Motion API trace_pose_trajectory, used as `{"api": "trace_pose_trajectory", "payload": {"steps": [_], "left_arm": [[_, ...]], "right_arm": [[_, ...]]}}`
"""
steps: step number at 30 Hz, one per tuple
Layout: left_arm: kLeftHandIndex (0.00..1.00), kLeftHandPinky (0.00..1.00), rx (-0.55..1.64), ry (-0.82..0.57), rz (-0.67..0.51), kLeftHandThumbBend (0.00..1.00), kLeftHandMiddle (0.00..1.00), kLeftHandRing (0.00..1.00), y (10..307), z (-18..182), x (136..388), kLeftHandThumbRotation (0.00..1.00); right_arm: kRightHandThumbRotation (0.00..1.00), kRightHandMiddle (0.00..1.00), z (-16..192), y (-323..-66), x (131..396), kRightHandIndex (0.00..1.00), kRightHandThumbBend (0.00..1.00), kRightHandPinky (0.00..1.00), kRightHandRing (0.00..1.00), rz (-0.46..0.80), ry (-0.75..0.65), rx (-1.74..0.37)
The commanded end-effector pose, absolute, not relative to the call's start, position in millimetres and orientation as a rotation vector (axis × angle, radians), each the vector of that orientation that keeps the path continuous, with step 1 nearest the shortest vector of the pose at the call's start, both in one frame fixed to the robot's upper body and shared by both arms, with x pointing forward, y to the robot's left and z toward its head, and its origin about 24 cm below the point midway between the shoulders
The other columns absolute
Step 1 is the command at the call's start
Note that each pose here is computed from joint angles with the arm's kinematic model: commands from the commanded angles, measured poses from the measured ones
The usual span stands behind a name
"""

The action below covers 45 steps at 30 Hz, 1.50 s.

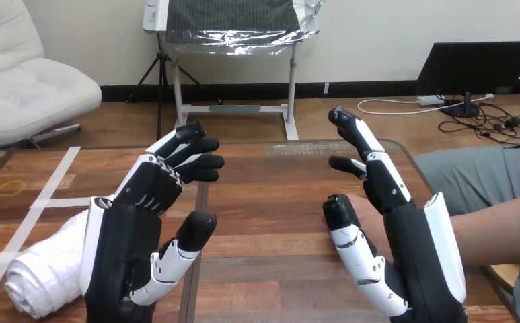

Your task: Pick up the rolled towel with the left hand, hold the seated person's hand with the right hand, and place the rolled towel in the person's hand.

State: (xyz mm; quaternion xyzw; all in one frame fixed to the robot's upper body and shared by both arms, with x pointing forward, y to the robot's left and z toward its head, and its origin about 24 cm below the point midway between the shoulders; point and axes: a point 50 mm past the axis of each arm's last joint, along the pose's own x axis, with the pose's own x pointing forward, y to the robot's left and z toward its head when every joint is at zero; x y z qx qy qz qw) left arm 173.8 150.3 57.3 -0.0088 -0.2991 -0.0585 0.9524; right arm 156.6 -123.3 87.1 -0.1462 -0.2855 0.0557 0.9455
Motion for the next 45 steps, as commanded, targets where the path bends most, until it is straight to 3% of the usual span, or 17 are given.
{"api": "trace_pose_trajectory", "payload": {"steps": [1, 19, 26, 30, 45], "left_arm": [[0.79, 0.64, -0.026, -0.569, -0.099, 0.71, 0.75, 0.69, 146, 50, 159, 0.62], [0.84, 0.72, 0.449, -0.556, 0.095, 0.7, 0.79, 0.76, 154, 53, 155, 0.63], [0.85, 0.76, 0.556, -0.549, 0.151, 0.69, 0.82, 0.8, 157, 52, 157, 0.57], [0.85, 0.77, 0.634, -0.507, 0.189, 0.69, 0.83, 0.82, 160, 52, 158, 0.56], [0.89, 0.85, 0.863, -0.316, 0.212, 0.69, 0.91, 0.91, 177, 53, 165, 0.67]], "right_arm": [[0.82, 0.96, 96, -121, 165, 0.92, 0.34, 0.81, 0.95, 0.109, -0.633, -0.273], [0.79, 0.96, 93, -122, 166, 0.92, 0.31, 0.83, 0.95, 0.146, -0.604, -0.281], [0.78, 0.96, 91, -122, 167, 0.92, 0.3, 0.83, 0.94, 0.165, -0.583, -0.288], [0.77, 0.96, 90, -122, 168, 0.92, 0.3, 0.83, 0.95, 0.173, -0.571, -0.291], [0.72, 0.96, 86, -122, 168, 0.92, 0.29, 0.83, 0.95, 0.167, -0.548, -0.314]]}}
